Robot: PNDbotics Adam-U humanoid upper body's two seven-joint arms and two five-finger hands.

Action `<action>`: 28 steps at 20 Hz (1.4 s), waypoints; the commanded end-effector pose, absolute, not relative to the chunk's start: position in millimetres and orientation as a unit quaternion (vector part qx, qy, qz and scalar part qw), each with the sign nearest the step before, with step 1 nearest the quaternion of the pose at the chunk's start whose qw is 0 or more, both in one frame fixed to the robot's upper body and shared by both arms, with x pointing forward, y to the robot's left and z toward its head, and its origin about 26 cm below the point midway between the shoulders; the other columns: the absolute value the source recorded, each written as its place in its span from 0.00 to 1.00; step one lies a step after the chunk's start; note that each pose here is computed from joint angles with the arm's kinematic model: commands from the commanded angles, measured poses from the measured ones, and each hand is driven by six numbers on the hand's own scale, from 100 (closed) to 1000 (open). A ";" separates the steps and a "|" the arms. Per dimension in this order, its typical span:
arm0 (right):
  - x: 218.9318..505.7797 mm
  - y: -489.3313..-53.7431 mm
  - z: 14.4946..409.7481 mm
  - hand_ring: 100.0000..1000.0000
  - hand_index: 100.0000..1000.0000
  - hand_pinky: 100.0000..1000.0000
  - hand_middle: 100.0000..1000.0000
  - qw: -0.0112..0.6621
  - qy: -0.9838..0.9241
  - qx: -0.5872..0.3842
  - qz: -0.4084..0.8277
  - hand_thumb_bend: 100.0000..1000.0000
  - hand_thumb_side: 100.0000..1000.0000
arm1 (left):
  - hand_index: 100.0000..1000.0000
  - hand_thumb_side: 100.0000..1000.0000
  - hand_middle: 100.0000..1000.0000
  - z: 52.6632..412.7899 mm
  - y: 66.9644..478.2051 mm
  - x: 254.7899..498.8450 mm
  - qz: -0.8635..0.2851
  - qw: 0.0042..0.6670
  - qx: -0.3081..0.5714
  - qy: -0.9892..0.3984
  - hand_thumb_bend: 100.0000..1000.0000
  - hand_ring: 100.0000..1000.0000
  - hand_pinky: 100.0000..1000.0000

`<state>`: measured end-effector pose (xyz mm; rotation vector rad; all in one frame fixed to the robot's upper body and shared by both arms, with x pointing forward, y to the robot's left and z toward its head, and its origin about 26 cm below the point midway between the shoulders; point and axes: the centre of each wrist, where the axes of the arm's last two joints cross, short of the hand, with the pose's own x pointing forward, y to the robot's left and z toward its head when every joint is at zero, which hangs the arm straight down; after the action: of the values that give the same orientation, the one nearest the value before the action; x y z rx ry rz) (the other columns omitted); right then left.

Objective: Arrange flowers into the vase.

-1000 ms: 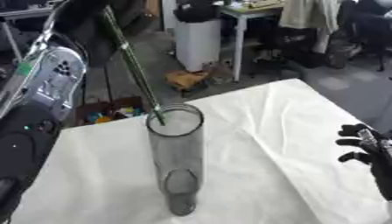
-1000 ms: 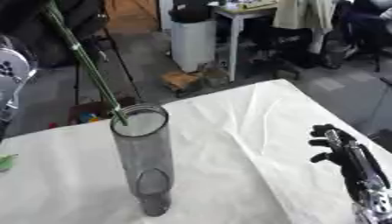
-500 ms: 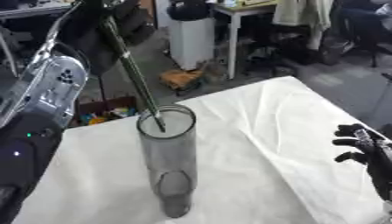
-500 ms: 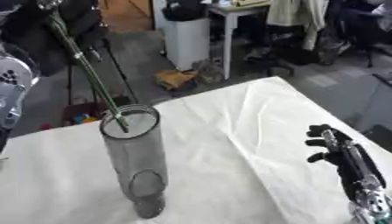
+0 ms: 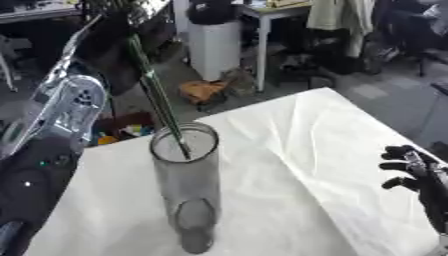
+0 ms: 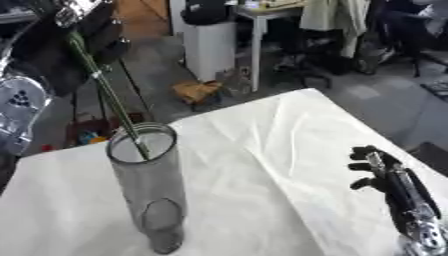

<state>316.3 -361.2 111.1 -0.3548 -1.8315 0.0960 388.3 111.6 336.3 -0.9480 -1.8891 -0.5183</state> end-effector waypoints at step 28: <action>319.3 -363.5 121.7 0.68 0.75 0.42 0.66 0.581 -0.797 -0.155 0.048 0.00 0.82 | 0.21 0.00 0.11 311.1 106.5 399.9 -0.285 0.449 -0.315 -0.786 0.70 0.00 0.08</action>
<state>317.6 -358.9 111.1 -0.3399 -1.8361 0.0980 402.5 107.2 302.5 -0.7853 -1.9113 -0.6748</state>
